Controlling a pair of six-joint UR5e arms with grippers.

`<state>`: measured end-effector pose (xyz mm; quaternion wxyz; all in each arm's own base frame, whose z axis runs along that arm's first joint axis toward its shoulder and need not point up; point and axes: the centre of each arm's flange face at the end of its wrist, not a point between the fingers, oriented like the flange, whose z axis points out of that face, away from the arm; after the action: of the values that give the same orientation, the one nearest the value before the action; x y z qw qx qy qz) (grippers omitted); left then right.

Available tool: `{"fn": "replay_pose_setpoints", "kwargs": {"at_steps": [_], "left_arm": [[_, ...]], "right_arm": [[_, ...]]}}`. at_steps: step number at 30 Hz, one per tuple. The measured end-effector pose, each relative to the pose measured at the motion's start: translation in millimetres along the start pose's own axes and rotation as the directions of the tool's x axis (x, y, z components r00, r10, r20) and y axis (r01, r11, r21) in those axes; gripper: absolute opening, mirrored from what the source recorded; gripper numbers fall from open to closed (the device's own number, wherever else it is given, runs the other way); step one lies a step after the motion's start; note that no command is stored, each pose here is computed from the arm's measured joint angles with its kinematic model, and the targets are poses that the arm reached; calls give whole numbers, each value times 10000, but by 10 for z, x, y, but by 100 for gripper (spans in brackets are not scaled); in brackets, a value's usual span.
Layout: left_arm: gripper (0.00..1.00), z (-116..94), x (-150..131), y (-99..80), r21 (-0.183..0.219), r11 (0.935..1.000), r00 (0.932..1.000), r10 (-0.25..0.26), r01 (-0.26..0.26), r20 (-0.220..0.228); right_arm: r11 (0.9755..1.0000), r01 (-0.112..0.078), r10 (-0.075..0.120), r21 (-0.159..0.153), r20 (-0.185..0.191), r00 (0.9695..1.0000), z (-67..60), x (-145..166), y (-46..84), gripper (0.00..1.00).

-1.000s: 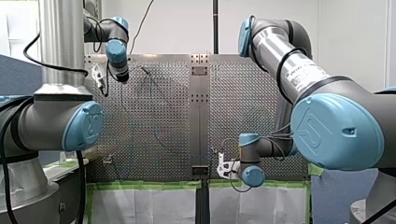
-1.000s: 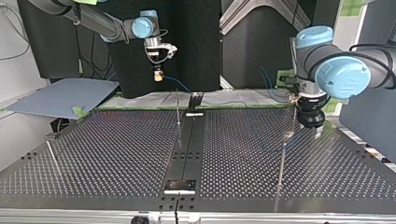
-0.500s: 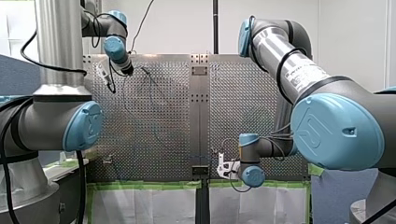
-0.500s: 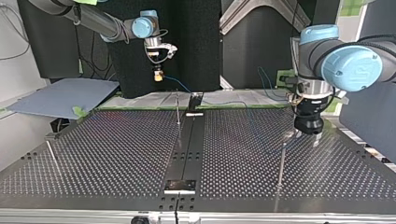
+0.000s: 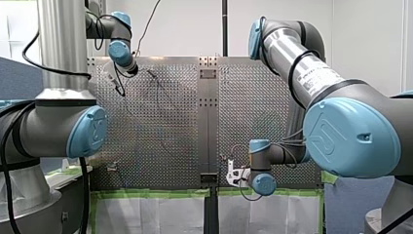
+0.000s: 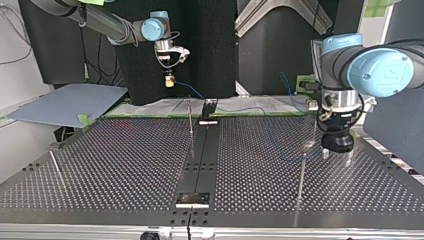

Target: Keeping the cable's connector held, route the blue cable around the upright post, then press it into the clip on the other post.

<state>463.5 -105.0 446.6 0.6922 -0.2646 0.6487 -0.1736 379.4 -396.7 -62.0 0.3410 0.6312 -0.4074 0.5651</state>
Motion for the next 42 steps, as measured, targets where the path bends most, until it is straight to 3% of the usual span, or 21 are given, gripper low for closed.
{"fn": "replay_pose_setpoints", "kwargs": {"at_steps": [5,11,15,22,34,38,42], "left_arm": [[100,48,-13,-52,512,9976,9988,-464,457,130],[100,141,3,-150,1043,9899,9953,-966,960,12],[100,232,22,-153,906,9892,9934,-1141,1150,-147],[100,353,-159,-151,518,9921,9933,-1148,1140,126],[100,676,-483,-322,1521,9814,9879,-1307,1170,839],[100,764,-428,-288,1612,9801,9886,-1295,1158,770],[100,868,-315,-199,1457,9839,9912,-1141,1034,669]], "right_arm": [[10000,0,0,-2,-1,10000,0,-2,1,0],[10000,-5,5,-15,-38,10000,7,4,8,0],[10000,-10,10,-33,-57,10000,12,7,18,0],[10000,-39,39,-61,-82,10000,20,10,33,0],[10000,49,-48,76,-100,9999,6,9,-22,0],[9994,150,-147,302,-117,9998,-4,8,-72,0],[9989,188,-183,425,-116,9998,-11,6,-102,0]]}}
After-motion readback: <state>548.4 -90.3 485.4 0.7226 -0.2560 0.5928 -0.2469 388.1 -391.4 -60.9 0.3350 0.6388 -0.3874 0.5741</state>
